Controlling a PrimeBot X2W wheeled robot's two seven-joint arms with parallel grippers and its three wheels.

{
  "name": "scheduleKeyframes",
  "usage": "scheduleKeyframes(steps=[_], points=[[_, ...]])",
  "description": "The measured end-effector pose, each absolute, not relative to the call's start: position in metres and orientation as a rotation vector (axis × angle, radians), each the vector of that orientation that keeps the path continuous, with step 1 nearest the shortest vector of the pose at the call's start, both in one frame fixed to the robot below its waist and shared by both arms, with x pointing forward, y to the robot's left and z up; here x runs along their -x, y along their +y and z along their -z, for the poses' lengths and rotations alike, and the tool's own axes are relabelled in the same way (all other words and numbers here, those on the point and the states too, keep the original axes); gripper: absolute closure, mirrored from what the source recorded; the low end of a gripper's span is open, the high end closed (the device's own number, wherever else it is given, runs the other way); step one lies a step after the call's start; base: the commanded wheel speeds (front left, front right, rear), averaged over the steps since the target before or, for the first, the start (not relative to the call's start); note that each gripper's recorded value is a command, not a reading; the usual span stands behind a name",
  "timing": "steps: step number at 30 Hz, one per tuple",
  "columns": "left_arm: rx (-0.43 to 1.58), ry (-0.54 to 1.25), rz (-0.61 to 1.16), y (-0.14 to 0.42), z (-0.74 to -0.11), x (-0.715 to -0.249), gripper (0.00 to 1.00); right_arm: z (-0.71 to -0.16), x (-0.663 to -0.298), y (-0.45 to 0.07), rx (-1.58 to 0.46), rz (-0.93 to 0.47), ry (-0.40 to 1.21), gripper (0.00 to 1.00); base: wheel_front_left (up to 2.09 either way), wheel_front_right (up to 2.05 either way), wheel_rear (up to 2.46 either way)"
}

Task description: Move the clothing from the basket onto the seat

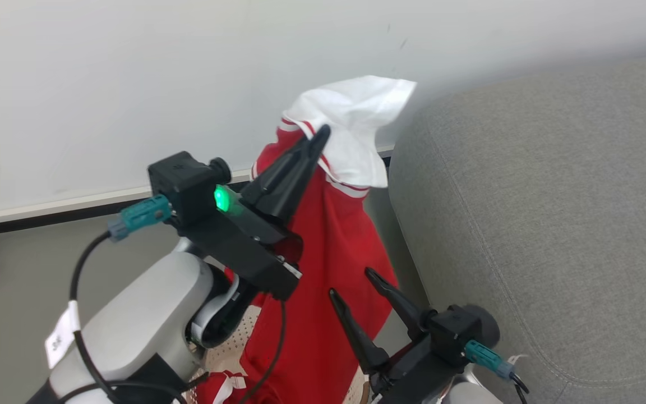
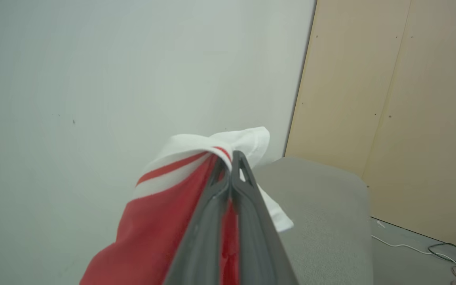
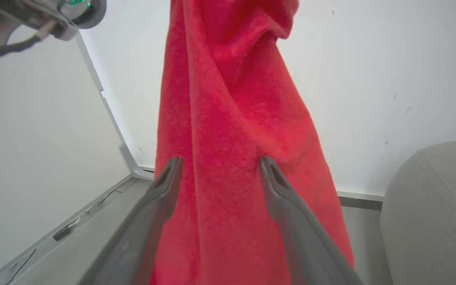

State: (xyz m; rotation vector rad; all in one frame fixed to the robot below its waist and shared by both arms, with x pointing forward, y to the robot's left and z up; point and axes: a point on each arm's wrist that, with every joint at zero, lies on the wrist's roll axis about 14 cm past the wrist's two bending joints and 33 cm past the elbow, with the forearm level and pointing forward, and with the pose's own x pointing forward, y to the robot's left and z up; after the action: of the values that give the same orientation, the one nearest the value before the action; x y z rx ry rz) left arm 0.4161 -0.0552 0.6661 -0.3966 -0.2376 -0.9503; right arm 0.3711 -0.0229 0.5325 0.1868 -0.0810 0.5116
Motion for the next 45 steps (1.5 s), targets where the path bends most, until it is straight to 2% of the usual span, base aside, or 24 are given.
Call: scheduleKeyframes(steps=[11, 23, 24, 25, 26, 34, 41, 45], points=[[0.387, -0.212, 0.937, -0.052, -0.660, -0.414, 1.00, -0.558, -0.393, 0.000, -0.090, -0.618, -0.149, 0.00, 0.00, 0.00, 0.00], [0.396, -0.217, 0.939, -0.049, -0.663, -0.410, 1.00, -0.501, -0.408, -0.004, 0.038, -0.610, 0.043, 0.00, 0.00, 0.00, 0.00], [0.394, -0.217, 0.937, -0.048, -0.664, -0.410, 1.00, -0.500, -0.409, -0.003, 0.037, -0.608, 0.048, 0.16, 0.00, 0.00, 0.00], [0.393, -0.219, 0.935, -0.047, -0.664, -0.410, 1.00, -0.501, -0.411, -0.002, 0.035, -0.610, 0.048, 0.65, 0.00, 0.00, 0.00], [0.392, -0.221, 0.933, -0.045, -0.665, -0.410, 1.00, -0.503, -0.412, -0.001, 0.034, -0.611, 0.044, 1.00, 0.00, 0.00, 0.00], [0.376, -0.220, 0.907, -0.036, -0.663, -0.413, 1.00, -0.507, -0.421, -0.004, -0.005, -0.569, 0.047, 1.00, 0.00, 0.00, 0.00], [0.356, -0.139, 0.820, -0.010, -0.629, -0.422, 1.00, -0.518, -0.432, -0.026, -0.078, -0.462, 0.030, 1.00, 0.00, 0.00, 0.00], [0.363, -0.092, 0.826, -0.014, -0.612, -0.417, 1.00, -0.523, -0.439, -0.046, -0.114, -0.393, 0.018, 1.00, 0.00, 0.00, 0.00]])
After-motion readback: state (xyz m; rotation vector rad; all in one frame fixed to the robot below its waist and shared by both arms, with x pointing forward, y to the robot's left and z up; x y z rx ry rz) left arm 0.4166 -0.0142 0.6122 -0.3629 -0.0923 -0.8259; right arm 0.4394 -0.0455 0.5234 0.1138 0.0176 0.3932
